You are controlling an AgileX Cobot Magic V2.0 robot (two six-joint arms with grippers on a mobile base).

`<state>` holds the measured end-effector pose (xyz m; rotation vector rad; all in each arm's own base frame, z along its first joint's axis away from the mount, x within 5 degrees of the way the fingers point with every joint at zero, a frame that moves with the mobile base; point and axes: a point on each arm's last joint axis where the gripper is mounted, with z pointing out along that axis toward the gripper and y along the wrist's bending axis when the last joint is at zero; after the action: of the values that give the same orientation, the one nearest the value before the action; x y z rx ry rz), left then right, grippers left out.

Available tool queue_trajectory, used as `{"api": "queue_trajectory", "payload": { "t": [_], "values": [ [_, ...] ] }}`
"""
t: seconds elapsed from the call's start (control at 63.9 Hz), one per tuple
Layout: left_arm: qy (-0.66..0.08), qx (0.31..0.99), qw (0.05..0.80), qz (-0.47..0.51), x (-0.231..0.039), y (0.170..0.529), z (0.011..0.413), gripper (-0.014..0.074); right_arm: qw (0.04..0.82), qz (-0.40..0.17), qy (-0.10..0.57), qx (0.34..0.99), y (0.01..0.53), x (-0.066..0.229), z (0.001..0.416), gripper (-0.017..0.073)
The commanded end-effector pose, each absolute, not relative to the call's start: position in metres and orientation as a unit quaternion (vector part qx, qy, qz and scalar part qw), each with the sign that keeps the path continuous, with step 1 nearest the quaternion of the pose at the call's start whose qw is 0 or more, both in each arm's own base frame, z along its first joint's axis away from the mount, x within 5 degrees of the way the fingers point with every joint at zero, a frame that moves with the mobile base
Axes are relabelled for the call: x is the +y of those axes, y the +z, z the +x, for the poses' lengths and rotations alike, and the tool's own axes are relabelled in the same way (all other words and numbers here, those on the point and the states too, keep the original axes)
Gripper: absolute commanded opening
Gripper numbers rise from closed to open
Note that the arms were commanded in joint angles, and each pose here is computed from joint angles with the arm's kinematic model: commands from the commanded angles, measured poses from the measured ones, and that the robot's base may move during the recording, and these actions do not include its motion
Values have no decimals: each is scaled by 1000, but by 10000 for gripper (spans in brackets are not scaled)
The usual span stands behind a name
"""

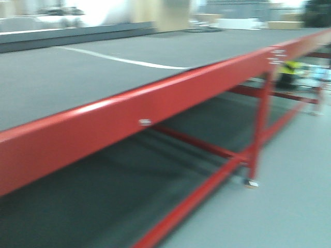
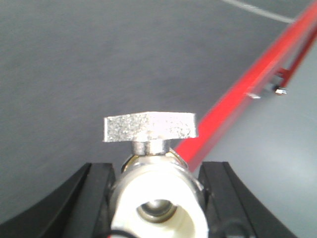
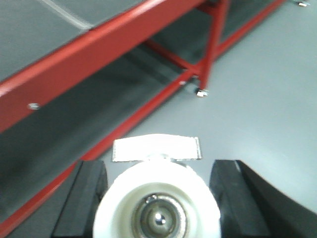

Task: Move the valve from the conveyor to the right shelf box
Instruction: 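Drive the base away from the conveyor toward the shelf of blue bins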

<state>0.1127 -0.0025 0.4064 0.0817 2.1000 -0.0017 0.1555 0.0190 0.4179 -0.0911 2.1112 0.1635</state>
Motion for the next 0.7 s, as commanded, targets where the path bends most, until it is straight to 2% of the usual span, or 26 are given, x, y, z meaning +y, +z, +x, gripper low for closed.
{"api": "queue_trajectory", "payload": {
  "t": [0.0,0.688],
  "values": [
    [-6,850,525,32,-4,413,113,-111,527,-33,66,847,428,18,155,-168],
    [-6,850,525,32,-4,413,113,-111,526,-31,76,846,428,19,155,-168]
  ]
}}
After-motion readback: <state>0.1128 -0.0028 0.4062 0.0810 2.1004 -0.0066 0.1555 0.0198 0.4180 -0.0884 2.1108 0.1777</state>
